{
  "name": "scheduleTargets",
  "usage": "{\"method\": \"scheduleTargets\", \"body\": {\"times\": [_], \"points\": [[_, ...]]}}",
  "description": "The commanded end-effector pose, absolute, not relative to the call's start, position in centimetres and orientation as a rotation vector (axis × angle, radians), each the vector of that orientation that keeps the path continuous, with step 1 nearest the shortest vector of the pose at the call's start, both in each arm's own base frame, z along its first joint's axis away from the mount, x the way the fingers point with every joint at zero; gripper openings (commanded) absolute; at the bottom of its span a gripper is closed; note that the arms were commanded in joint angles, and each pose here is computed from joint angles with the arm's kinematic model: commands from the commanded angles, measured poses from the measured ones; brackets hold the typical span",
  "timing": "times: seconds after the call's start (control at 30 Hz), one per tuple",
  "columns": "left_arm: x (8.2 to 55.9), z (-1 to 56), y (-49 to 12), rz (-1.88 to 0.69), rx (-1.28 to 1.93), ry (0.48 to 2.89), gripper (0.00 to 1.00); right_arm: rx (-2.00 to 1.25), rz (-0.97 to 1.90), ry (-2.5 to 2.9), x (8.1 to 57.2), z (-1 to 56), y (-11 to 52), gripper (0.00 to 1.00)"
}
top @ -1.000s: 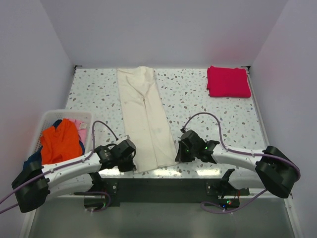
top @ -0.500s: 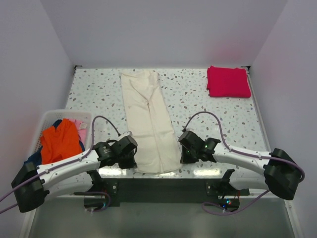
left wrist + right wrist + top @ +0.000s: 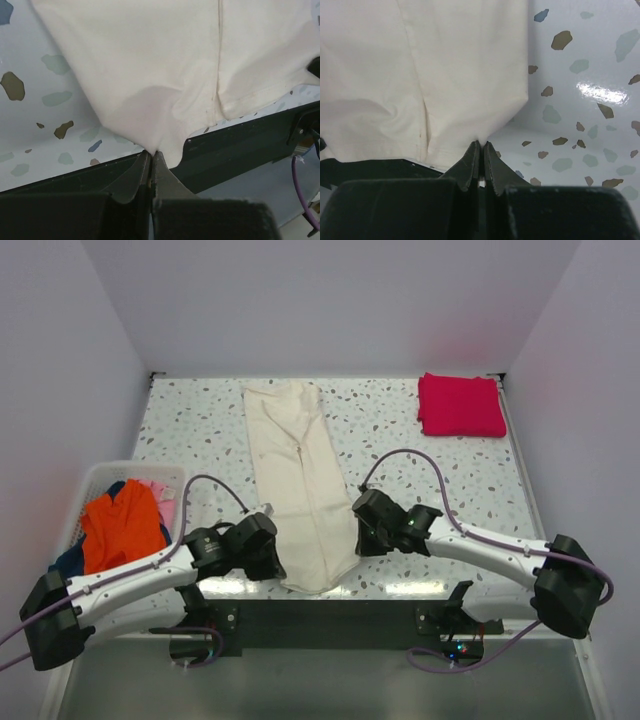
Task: Fold and stack the t-shirts
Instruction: Fold the tshirt
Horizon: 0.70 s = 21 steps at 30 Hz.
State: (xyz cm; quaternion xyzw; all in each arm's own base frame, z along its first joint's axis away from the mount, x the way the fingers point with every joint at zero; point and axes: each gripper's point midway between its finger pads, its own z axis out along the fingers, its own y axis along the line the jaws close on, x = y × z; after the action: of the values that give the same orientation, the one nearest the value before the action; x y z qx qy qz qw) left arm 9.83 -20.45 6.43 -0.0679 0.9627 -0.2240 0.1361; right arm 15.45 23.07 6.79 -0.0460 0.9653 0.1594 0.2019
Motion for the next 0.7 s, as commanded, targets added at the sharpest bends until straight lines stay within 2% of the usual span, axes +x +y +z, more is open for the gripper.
{"method": "scheduleTargets", "body": {"times": [0.0, 0.23, 0.67], "points": [[8.3, 6.0, -21.1, -0.726, -0.199, 2.825, 0.00, -0.147, 0.454, 2.713, 14.5, 6.7, 22.5, 0.00], [6.6, 6.1, -21.9, -0.737, -0.087, 2.880, 0.00, -0.155, 0.477, 2.754, 12.8, 6.4, 21.6, 0.00], [6.3, 6.9, -22.4, -0.766, -0.067, 2.867, 0.00, -0.161, 0.461, 2.755, 11.8, 6.2, 20.7, 0.00]]}}
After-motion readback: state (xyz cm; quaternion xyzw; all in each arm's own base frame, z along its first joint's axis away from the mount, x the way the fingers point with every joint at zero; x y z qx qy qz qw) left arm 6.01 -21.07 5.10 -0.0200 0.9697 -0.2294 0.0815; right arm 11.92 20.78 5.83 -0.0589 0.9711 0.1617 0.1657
